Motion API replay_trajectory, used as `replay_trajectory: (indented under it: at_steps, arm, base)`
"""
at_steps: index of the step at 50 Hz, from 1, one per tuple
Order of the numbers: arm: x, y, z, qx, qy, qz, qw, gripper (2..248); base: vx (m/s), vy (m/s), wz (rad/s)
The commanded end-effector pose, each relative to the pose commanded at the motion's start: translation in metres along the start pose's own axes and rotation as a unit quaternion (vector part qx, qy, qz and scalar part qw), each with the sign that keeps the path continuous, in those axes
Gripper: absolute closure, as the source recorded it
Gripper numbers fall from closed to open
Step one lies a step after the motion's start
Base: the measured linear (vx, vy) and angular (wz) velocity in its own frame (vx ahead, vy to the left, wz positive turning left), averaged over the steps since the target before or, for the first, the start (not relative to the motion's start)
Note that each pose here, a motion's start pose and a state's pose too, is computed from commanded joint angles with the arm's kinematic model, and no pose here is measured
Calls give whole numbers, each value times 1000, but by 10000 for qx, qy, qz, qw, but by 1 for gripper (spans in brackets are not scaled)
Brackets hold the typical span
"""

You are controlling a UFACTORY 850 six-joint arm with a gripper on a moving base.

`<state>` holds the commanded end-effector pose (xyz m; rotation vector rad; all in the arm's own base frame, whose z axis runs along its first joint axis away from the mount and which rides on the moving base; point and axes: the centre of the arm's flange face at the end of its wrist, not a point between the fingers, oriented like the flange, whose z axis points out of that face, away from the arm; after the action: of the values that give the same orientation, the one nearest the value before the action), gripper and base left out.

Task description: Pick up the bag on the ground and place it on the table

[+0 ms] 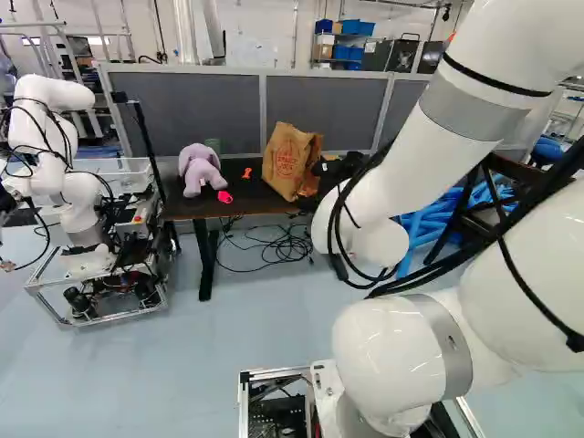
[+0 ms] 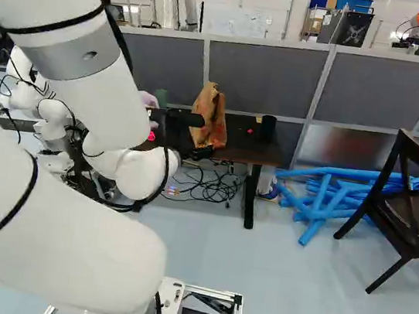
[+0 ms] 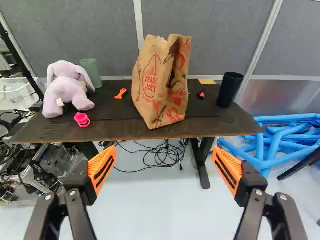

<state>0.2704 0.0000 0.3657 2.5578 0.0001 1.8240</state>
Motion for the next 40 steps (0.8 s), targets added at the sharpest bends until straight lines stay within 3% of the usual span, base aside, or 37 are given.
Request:
replay_trajectory:
  at_steps: [40]
  arm:
    - [0, 0, 0, 0, 1, 0, 10000, 3]
  base:
    - [0, 0, 0]
